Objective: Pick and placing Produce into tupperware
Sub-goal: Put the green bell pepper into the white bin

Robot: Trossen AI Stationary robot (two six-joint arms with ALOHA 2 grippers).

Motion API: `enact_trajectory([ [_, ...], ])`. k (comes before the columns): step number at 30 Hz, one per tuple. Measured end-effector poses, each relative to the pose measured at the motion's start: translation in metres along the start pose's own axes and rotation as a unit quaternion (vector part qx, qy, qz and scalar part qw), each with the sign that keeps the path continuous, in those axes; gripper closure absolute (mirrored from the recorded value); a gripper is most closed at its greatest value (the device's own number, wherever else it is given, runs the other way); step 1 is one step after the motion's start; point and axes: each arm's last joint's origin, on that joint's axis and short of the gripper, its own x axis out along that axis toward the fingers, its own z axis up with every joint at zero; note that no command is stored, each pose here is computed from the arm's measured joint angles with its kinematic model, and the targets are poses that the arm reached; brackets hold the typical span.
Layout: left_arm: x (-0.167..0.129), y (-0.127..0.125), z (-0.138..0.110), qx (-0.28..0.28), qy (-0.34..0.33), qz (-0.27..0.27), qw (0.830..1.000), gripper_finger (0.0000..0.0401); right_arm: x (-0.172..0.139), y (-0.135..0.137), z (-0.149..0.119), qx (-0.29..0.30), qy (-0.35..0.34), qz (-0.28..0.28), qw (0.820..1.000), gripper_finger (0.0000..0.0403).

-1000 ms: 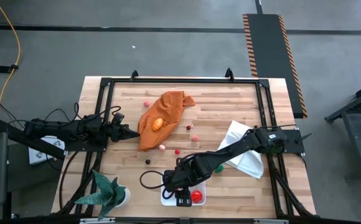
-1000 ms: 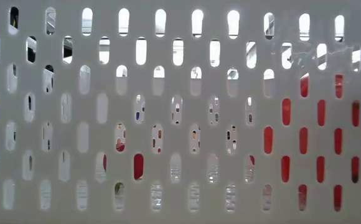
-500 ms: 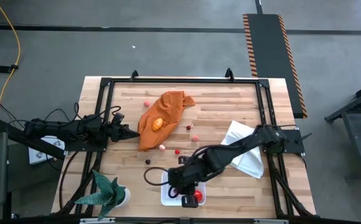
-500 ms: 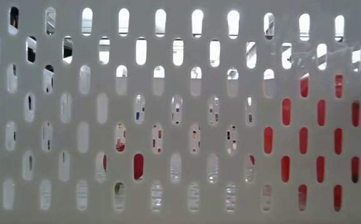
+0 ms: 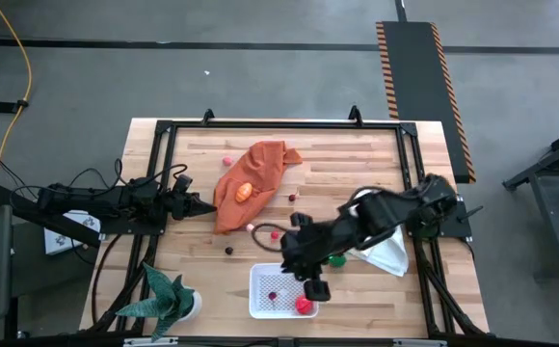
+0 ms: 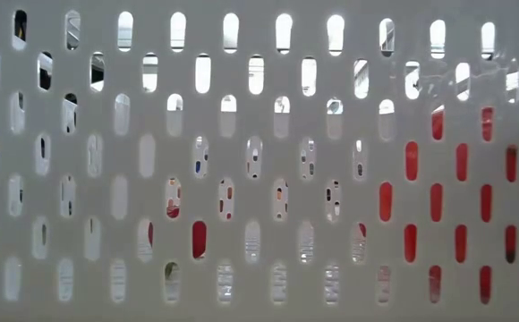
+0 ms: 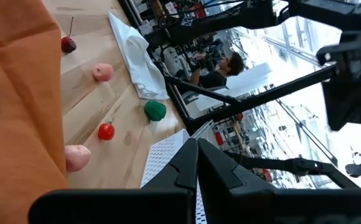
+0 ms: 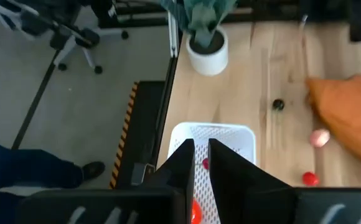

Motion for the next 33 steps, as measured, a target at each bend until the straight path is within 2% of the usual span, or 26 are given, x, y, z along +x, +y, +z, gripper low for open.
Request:
enact_trajectory([
  [8, 0.0, 0.0, 0.0, 0.0, 0.0, 0.0, 1.0, 0.04, -0.047, -0.002, -0.002, -0.03, -0.024, 0.006, 0.999, 0.04],
  [13, 0.0, 0.0, 0.0, 0.0, 0.0, 0.0, 1.0, 0.04, -0.069, -0.003, -0.006, -0.035, -0.024, 0.006, 0.999, 0.04],
  [27, 0.0, 0.0, 0.0, 0.0, 0.0, 0.0, 1.0, 0.04, -0.096, -0.014, -0.038, -0.05, 0.11, -0.036, 0.992, 0.0401],
  [33, 0.0, 0.0, 0.0, 0.0, 0.0, 0.0, 1.0, 0.04, -0.113, -0.013, -0.04, -0.08, 0.096, -0.015, 0.992, 0.0401],
])
